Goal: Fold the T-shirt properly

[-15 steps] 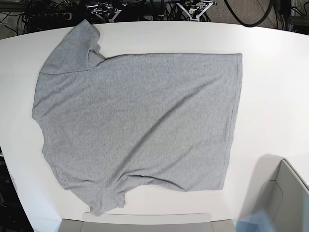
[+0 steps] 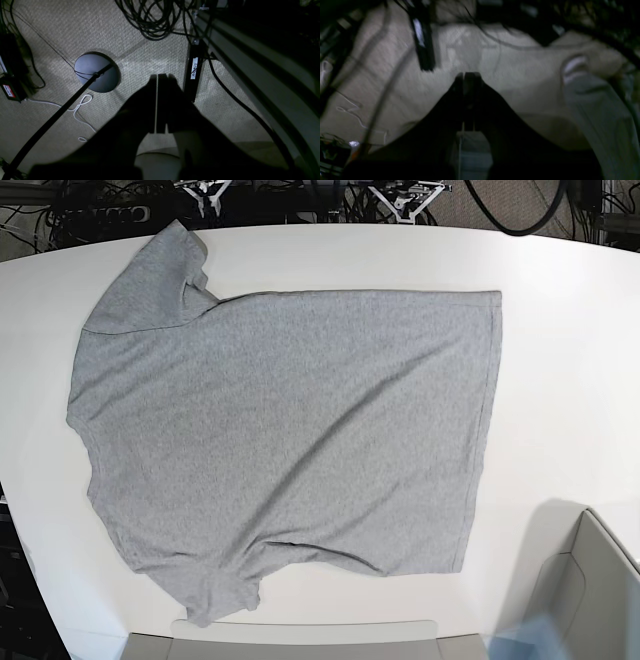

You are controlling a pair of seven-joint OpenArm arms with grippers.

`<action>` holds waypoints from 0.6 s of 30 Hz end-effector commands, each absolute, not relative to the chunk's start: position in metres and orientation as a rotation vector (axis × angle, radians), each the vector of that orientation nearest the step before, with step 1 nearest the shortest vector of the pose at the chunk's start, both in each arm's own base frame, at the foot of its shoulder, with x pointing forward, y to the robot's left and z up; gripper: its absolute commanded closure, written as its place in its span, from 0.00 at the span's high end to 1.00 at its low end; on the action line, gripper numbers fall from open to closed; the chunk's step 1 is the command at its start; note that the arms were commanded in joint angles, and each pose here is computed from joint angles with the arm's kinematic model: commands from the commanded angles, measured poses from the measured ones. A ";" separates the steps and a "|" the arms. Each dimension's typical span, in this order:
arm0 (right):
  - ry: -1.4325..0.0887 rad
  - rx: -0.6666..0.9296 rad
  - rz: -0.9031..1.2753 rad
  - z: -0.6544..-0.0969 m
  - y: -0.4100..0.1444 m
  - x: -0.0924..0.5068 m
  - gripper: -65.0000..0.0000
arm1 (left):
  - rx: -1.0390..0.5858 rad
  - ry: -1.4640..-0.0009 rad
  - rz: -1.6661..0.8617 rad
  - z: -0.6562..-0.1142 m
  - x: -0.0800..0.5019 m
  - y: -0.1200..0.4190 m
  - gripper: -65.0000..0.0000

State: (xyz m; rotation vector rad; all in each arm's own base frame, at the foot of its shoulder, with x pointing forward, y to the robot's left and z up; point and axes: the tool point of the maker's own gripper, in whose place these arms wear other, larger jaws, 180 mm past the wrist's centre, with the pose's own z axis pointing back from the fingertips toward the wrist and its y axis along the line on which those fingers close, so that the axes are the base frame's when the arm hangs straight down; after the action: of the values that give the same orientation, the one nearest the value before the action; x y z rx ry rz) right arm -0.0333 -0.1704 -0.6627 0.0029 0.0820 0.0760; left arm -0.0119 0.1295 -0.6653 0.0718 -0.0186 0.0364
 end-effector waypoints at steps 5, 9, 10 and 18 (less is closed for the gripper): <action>0.009 0.004 0.083 -0.663 -0.171 0.001 0.00 | 0.087 -0.028 0.031 -0.665 -0.012 0.138 0.00; -0.020 0.010 0.082 -0.663 -0.167 0.010 0.00 | 0.093 -0.109 0.034 -0.663 0.018 0.141 0.00; -0.023 0.010 0.085 -0.663 -0.167 0.011 0.00 | 0.099 -0.112 0.033 -0.663 0.019 0.144 0.00; -0.007 0.010 0.075 -0.663 -0.168 -0.002 0.00 | 0.125 -0.088 0.038 -0.663 0.003 0.162 0.00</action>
State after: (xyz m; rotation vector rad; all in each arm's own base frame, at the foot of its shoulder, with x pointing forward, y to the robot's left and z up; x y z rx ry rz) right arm -0.0046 -0.1655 -0.6633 0.0111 0.0025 0.0806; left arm 0.0046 0.1607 -0.6628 0.1204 -0.0872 0.0360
